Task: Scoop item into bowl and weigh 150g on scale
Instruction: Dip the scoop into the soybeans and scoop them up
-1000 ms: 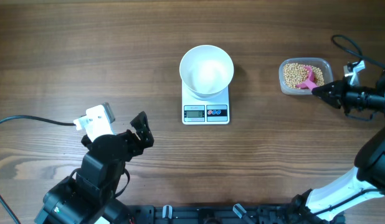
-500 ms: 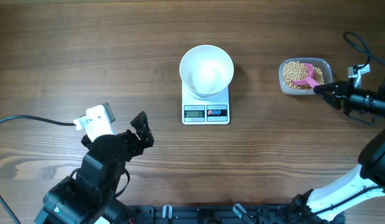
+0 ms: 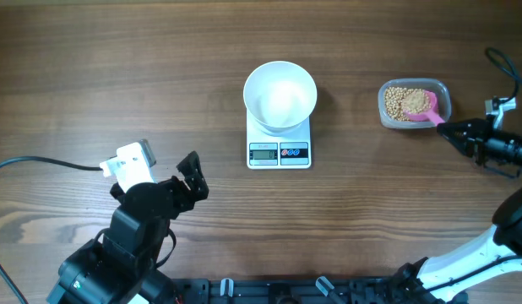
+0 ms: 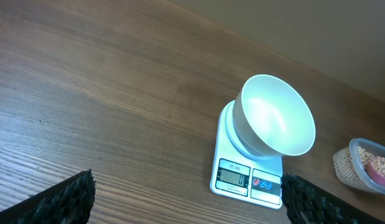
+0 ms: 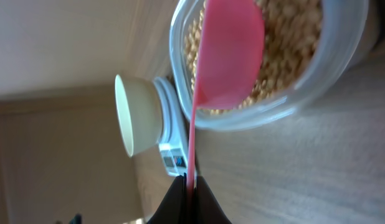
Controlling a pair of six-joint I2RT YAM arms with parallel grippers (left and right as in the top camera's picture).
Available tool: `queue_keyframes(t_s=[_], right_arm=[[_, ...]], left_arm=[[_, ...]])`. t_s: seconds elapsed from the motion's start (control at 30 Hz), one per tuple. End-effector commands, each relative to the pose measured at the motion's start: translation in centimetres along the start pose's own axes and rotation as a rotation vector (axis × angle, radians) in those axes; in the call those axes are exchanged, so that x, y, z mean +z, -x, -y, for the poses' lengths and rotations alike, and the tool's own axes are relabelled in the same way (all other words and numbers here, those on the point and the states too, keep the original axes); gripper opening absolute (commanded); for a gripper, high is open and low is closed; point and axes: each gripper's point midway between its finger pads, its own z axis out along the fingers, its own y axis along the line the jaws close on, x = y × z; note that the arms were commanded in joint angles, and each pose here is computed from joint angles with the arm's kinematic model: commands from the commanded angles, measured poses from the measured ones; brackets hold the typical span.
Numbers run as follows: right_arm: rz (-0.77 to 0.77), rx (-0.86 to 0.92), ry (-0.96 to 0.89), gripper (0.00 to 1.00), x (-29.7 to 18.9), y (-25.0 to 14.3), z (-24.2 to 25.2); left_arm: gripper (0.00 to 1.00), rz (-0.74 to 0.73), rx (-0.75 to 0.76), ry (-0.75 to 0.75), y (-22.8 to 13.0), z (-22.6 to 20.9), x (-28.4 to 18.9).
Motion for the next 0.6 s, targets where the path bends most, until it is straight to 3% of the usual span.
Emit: queue_keyframes(t_s=[0.0, 0.57], right_arm=[[0.011, -0.072, 0.057, 0.04, 0.0, -0.1, -0.5], [0.111, -0.065, 0.191, 0.04, -1.7, 1.1, -2.3]], left_arm=[[1.00, -0.007, 0.000, -0.001, -0.2, 0.0, 0.1], [1.00, -0.007, 0.000, -0.001, -0.2, 0.0, 0.1]])
